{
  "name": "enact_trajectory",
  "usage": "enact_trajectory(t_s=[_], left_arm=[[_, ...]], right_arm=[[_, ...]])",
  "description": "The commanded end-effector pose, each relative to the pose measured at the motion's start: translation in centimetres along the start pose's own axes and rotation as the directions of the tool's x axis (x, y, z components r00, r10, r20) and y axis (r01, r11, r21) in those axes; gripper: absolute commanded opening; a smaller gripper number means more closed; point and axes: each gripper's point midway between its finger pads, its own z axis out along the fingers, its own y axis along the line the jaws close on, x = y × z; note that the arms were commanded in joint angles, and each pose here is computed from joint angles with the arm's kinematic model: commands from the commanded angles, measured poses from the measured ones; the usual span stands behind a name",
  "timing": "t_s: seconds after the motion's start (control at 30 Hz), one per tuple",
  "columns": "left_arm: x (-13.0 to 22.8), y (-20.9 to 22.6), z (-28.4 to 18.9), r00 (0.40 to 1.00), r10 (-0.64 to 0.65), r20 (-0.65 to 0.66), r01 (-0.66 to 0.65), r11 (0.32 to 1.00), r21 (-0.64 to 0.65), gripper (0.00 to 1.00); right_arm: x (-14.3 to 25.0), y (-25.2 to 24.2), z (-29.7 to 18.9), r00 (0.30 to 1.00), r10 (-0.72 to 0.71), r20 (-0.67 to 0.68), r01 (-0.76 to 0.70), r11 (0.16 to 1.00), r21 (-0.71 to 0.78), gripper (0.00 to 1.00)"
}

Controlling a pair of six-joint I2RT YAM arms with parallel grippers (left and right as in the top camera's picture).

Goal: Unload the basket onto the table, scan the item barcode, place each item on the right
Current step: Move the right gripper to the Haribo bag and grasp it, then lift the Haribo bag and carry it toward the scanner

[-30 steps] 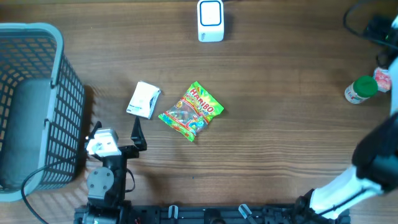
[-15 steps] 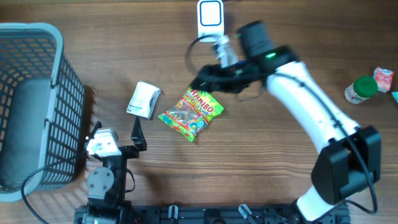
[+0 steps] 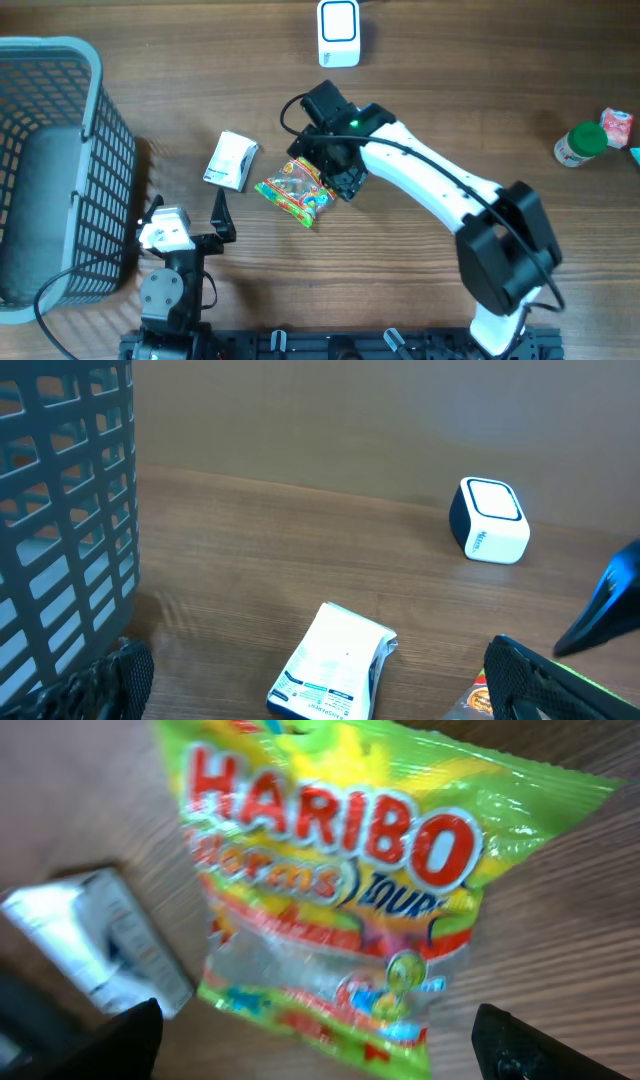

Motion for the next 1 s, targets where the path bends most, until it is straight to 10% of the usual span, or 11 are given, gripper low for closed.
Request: enact_trajectory(t_s=[0.0, 0.4, 0.6, 0.83, 0.97], left_arm=[[0.2, 0.1, 0.1, 1.0, -0.009, 0.001, 0.009, 1.0, -0.006, 1.0], [0.2, 0.1, 0.1, 1.0, -0.009, 0.001, 0.009, 1.0, -0.006, 1.0], [0.2, 0.1, 0.1, 1.0, -0.009, 0.001, 0.009, 1.0, -0.006, 1.0], [0.2, 0.1, 0.1, 1.0, -0.009, 0.001, 0.009, 1.0, -0.005, 1.0], [0.2, 0.1, 0.1, 1.0, -0.009, 0.001, 0.009, 1.0, -0.006, 1.0]], right_arm=[[0.1, -0.5, 2.5, 0.998, 0.054, -0.031, -0.053, 0.998, 0.033, 0.99], [1.6, -1.5, 8.7, 0.996, 0.009, -0.093, 0.0, 0.995, 0.097, 1.0], [1.6, -3.0, 10.8, 0.991, -0.071, -0.117, 0.087, 0.987, 0.138, 0.08], [0.6, 2.8, 4.5, 0.887, -0.444, -0.126, 0.422, 0.891, -0.168, 0.04], [1.3, 6.2, -3.8, 0.667, -0.745, 0.003, 0.651, 0.58, -0.49, 0.04]])
